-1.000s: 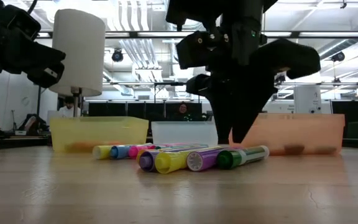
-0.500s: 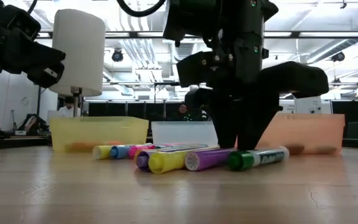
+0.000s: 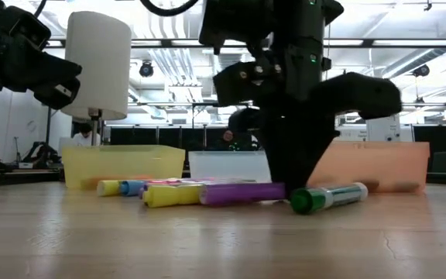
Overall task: Pick & Place Markers
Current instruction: Put the large purple highlighter pen into the transparent bin
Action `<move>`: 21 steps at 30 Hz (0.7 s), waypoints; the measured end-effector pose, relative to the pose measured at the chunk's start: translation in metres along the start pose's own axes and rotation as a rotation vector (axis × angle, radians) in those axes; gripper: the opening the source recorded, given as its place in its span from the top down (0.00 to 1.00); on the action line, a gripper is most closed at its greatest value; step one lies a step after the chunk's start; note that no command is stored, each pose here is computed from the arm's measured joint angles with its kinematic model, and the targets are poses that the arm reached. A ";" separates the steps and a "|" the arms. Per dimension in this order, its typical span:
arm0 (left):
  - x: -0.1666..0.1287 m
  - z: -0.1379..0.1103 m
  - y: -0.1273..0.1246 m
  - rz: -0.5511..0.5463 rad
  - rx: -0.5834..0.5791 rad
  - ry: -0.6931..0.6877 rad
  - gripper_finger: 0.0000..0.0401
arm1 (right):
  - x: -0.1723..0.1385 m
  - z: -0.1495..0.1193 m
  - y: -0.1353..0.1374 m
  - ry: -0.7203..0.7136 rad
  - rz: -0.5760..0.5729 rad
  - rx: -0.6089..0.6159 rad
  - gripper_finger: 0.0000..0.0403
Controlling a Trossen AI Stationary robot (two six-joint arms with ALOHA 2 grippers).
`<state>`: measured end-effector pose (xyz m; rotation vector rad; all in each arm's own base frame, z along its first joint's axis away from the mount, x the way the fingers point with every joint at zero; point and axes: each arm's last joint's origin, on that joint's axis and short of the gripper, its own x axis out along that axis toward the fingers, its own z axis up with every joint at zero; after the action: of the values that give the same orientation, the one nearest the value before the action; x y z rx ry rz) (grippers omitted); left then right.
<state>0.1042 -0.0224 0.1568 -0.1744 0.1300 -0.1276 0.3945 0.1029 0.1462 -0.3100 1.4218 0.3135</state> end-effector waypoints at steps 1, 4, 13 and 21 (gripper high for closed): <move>0.000 0.000 0.000 0.000 0.000 0.000 1.00 | -0.001 0.001 0.000 -0.006 -0.002 0.012 0.86; 0.000 0.000 0.000 0.000 0.000 0.000 1.00 | -0.008 0.006 -0.001 -0.022 -0.005 0.027 0.85; 0.000 0.000 0.000 0.000 0.000 0.000 1.00 | -0.044 0.026 -0.004 -0.096 -0.021 0.044 0.85; 0.000 0.000 0.000 0.000 0.000 0.000 1.00 | -0.071 0.032 -0.009 -0.098 -0.126 0.050 0.85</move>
<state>0.1042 -0.0224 0.1568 -0.1740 0.1300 -0.1277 0.4188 0.1058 0.2207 -0.3371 1.3058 0.1878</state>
